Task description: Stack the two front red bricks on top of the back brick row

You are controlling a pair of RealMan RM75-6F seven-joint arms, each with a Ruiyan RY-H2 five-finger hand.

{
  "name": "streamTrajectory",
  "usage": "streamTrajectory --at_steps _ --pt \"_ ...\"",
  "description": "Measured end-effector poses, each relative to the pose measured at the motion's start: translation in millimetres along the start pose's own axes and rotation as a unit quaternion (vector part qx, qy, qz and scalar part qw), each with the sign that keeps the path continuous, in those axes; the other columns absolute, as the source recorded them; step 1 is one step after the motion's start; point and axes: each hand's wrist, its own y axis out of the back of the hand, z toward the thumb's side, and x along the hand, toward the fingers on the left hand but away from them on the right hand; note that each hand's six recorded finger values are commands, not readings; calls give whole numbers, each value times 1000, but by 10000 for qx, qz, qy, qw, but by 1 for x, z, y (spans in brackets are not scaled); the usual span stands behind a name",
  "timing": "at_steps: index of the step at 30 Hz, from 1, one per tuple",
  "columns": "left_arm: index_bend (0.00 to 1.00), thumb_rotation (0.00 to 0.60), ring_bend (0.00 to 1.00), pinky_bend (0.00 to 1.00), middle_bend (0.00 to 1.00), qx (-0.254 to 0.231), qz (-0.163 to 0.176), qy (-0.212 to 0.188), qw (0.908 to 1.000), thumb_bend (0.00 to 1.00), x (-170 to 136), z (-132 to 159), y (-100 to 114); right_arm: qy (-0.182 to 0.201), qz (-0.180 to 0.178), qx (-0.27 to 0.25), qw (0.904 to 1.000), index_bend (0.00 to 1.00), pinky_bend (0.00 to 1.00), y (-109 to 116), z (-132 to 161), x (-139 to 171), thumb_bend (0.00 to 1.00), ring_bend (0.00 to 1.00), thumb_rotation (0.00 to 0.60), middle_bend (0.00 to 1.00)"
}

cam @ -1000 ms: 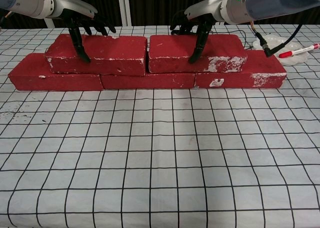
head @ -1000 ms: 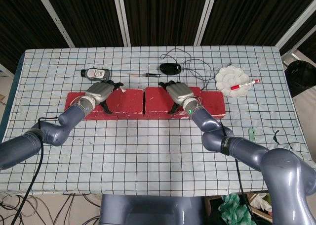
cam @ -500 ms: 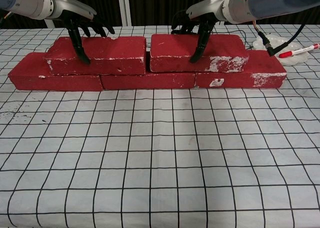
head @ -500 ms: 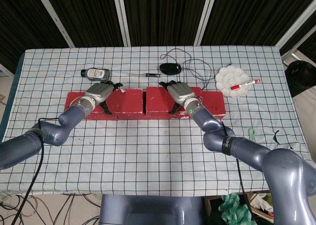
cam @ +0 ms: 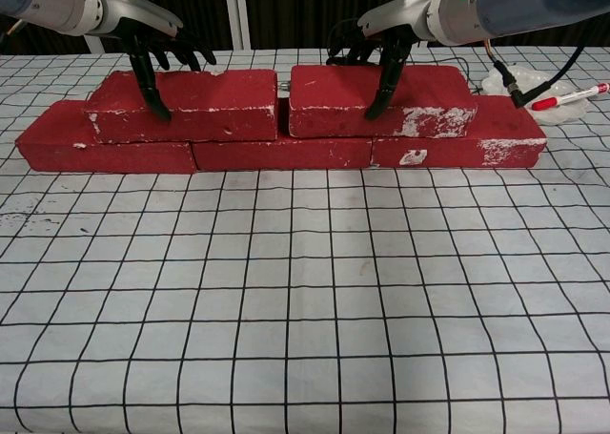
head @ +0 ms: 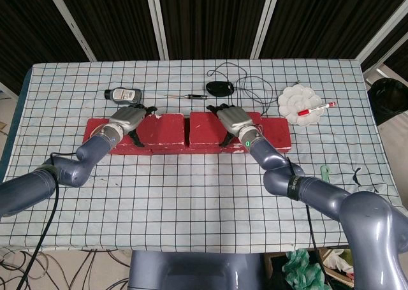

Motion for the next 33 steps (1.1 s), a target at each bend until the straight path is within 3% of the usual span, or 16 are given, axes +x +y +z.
streamTrajectory --at_steps 33 --pt "45 600 0 45 121 -48 78 49 9999 0 -3 3 4 63 82 -28 9999 17 135 -3 4 0 31 32 600 101"
